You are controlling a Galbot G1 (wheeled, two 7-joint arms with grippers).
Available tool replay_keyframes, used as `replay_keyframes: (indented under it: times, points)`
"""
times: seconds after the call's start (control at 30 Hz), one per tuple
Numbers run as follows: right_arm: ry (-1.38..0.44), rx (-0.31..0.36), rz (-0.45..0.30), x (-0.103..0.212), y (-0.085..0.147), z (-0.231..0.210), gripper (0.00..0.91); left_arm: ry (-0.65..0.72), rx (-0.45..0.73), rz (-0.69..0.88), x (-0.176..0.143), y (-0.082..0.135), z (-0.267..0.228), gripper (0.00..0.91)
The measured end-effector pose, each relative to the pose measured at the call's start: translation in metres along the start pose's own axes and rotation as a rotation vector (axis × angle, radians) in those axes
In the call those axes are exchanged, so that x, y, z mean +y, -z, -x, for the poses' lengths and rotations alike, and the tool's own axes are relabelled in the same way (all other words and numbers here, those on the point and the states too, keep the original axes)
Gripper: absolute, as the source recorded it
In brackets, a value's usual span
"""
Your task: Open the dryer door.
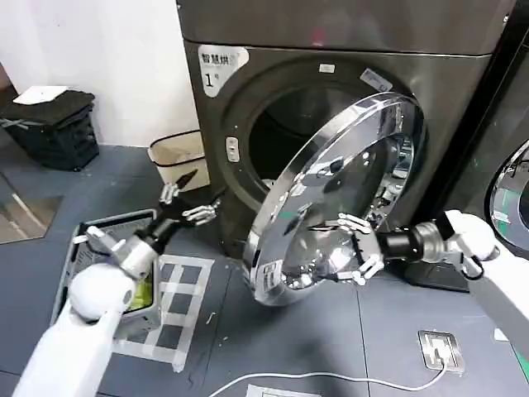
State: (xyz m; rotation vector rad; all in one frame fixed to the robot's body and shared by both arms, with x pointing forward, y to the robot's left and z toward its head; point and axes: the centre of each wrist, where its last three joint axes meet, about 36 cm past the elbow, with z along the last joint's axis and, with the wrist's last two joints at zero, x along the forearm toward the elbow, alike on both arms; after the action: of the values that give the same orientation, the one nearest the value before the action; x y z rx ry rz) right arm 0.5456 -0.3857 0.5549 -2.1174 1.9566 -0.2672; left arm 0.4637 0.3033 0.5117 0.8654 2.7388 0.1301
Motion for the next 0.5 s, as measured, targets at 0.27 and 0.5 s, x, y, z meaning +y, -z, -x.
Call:
replay_keyframes:
  times: [0.27, 0.5]
  points:
    - [-0.138, 0.027, -0.014, 0.053, 0.018, -0.056, 0.907, -0.148, -0.025, -0.014, -0.031, -0.006, 0.029, 0.907]
    - [-0.267, 0.032, -0.032, 0.095, 0.031, -0.091, 0.907, -0.231, -0.052, -0.045, -0.057, -0.006, 0.050, 0.907]
